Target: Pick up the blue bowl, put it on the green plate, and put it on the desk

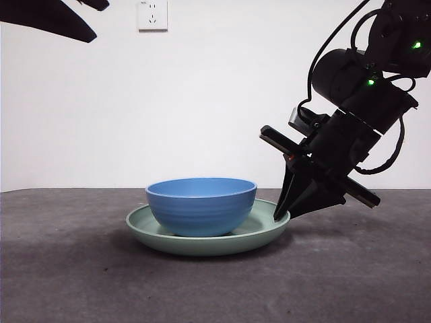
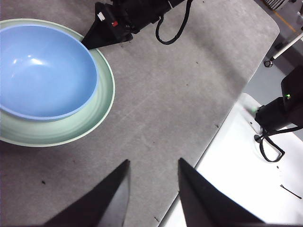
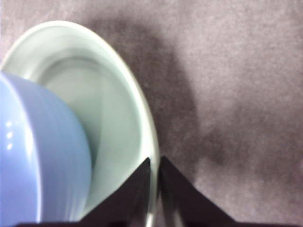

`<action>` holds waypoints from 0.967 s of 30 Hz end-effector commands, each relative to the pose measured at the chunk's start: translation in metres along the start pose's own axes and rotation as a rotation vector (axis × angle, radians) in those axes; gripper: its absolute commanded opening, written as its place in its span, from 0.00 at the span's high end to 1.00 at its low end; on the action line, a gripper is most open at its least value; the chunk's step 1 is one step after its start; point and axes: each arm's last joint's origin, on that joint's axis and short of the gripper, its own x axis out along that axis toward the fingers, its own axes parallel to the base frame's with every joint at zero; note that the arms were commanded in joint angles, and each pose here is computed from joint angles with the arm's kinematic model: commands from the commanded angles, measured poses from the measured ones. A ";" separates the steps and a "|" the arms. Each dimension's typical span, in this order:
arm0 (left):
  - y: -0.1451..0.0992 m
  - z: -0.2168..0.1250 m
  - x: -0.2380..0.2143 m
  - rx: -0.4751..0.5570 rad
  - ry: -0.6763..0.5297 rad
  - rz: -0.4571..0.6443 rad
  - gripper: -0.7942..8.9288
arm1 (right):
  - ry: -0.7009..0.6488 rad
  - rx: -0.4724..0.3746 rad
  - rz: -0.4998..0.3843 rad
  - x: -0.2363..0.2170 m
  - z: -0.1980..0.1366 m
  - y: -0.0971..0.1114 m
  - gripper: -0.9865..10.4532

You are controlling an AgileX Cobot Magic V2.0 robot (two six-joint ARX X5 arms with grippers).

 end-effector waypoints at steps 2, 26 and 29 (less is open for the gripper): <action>-0.001 0.002 0.000 0.014 -0.005 -0.011 0.75 | -0.001 -0.012 0.007 0.004 0.004 0.003 0.81; -0.001 0.002 0.000 0.015 -0.005 -0.010 0.75 | -0.189 -0.321 0.009 -0.132 -0.015 0.061 0.74; -0.001 0.002 0.000 0.015 -0.006 -0.010 0.75 | -0.199 -0.381 0.014 -0.159 -0.030 0.069 0.74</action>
